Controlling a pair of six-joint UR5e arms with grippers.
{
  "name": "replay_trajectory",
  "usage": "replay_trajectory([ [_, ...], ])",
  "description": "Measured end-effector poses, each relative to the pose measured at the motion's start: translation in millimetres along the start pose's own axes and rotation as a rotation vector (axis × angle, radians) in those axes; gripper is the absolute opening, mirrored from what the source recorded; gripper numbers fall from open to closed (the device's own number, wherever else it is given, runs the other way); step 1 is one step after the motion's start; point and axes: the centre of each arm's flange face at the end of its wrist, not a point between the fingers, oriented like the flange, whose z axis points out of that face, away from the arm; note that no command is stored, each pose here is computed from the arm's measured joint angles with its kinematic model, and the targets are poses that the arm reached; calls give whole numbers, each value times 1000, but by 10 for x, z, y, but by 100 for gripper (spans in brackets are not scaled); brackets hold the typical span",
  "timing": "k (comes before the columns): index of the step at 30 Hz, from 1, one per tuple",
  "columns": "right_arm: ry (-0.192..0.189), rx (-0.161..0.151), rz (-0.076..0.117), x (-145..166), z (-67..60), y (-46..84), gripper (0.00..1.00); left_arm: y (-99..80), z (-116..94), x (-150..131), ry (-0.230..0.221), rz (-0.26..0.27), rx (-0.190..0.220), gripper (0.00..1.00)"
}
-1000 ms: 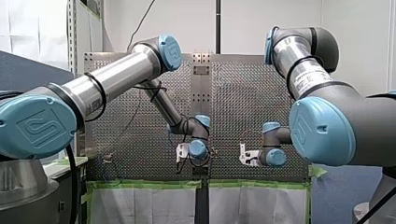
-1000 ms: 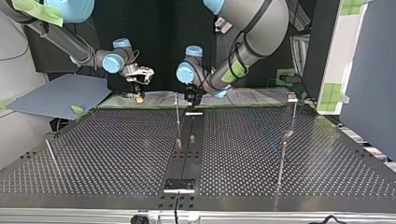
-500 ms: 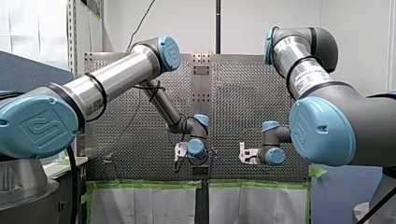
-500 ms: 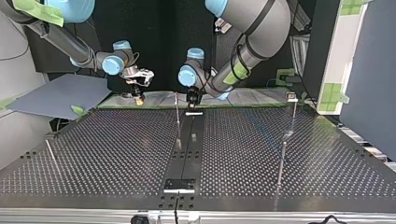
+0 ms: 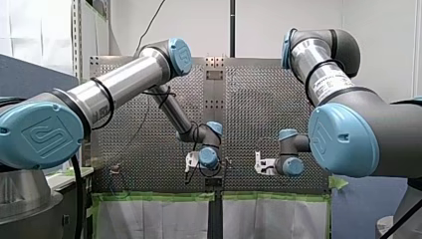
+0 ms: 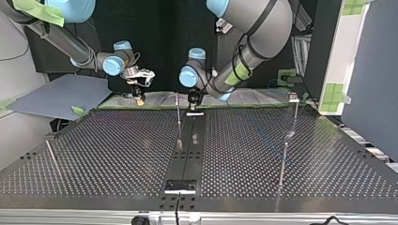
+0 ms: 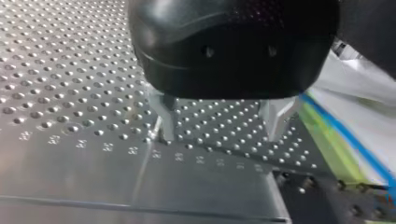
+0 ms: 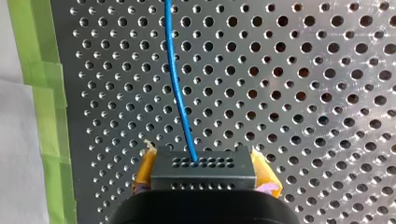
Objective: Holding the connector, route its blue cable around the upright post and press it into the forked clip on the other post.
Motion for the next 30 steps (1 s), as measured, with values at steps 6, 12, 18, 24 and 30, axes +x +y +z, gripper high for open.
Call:
replay_trajectory([
  [6, -2, 0, 0, -2, -2, 2, 0, 19, -37, 32, 39, 44, 4, 100],
  [12, -2, 2, -1, -2, -2, -7, 0, -6, -90, 60, 81, 104, 43, 100],
  [18, -6, 2, -1, -5, -7, -10, 0, -51, -191, -88, 100, 128, 83, 100],
  [24, -7, 0, -1, -6, -7, 5, 0, -88, -291, -206, 116, 138, 110, 100],
  [30, -4, -2, -1, -3, -5, 19, 0, -89, -383, -127, 154, 156, 118, 100],
])
